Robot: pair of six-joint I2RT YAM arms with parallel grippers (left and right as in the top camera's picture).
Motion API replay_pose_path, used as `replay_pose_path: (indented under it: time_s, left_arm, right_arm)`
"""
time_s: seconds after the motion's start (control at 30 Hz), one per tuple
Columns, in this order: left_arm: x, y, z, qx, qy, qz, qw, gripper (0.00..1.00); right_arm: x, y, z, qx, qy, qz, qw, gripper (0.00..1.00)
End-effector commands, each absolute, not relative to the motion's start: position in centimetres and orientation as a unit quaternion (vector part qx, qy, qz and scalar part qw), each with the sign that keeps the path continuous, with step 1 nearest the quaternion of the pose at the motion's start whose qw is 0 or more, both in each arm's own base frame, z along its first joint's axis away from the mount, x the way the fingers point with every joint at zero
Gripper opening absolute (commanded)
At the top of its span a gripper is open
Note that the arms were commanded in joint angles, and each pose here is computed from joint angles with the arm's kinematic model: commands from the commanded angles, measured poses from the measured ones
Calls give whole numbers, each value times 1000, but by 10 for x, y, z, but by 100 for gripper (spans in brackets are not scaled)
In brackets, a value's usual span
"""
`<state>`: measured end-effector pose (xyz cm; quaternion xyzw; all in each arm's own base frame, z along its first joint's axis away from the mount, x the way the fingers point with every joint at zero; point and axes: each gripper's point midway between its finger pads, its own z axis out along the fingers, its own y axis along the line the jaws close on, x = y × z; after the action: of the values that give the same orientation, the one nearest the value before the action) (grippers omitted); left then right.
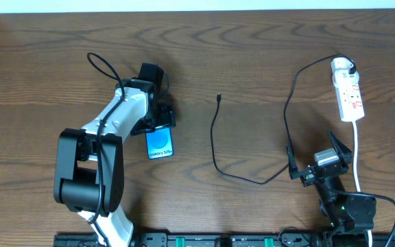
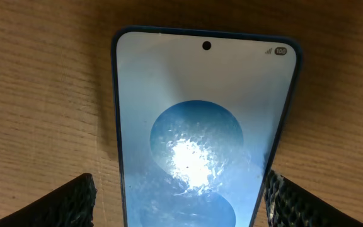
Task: Plug charger to phone and switch on socket
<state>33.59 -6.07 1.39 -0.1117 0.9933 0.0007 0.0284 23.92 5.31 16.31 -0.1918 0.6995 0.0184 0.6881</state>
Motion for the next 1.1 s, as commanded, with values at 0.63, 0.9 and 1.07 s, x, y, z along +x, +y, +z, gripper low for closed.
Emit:
replay_pose_path:
  time_s: [0.63, 0.9, 1.07]
  left_arm:
    - [324, -59, -9, -107, 994, 25, -6, 85]
    - [316, -58, -11, -85, 996, 29, -20, 85]
    - [315, -58, -12, -84, 996, 30, -20, 90]
  right_arm:
    - [238, 56, 162, -194, 699, 25, 688, 99]
    - [238, 56, 162, -194, 699, 25, 688, 99]
    - [238, 56, 162, -194, 699, 25, 688, 99]
